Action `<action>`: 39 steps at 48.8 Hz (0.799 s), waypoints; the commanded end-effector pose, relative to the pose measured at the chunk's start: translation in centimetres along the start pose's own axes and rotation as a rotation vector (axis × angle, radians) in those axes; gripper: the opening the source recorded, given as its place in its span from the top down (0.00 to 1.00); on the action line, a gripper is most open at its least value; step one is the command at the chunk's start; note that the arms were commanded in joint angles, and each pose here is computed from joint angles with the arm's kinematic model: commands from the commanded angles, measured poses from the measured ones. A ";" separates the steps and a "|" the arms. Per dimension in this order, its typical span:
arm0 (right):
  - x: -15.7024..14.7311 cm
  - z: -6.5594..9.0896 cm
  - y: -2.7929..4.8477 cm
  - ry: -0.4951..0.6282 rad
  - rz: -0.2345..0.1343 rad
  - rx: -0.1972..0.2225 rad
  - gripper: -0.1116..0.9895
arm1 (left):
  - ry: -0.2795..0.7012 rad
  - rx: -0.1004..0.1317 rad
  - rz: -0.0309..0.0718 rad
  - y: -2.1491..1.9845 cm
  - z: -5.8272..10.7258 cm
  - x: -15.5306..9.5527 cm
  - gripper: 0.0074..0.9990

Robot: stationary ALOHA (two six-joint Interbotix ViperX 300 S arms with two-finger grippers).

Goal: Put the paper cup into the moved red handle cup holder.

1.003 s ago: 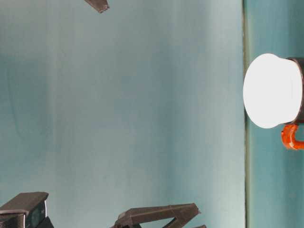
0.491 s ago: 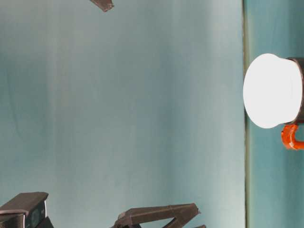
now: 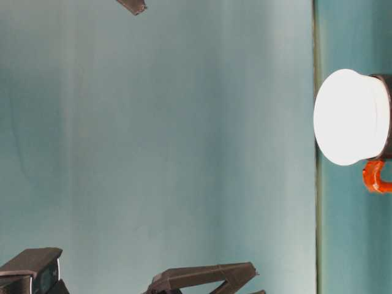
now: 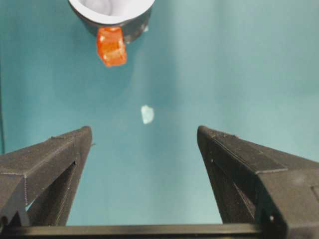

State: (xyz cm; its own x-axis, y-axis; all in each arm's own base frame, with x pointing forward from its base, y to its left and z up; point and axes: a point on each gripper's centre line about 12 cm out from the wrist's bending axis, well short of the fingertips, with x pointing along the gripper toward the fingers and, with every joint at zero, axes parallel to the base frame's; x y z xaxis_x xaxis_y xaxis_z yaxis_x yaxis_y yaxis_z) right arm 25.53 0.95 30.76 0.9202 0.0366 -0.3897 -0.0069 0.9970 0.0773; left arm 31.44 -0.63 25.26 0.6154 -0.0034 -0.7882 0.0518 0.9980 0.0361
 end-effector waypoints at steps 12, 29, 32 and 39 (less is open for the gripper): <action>-0.2 0.6 0.14 -0.039 0.009 0.060 0.14 | -0.031 0.001 0.001 -0.01 0.6 -0.7 0.06; 0.0 -0.1 0.07 -0.024 0.006 0.091 0.02 | -0.031 0.002 0.000 -0.05 0.6 -0.7 0.05; 0.0 -0.1 0.07 -0.024 0.006 0.089 0.02 | -0.032 0.001 0.001 0.00 0.6 -0.7 0.06; 0.0 -0.1 0.07 -0.024 0.006 0.086 0.02 | -0.034 0.001 0.001 0.00 0.6 -0.7 0.05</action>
State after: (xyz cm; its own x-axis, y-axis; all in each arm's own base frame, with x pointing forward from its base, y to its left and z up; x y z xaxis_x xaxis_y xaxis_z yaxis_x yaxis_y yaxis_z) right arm 25.41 0.95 29.98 0.9202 0.0373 -0.3897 0.0267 0.9872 0.1574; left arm 31.44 -0.64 25.26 0.6153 -0.0043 -0.7883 0.0502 0.9982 0.0337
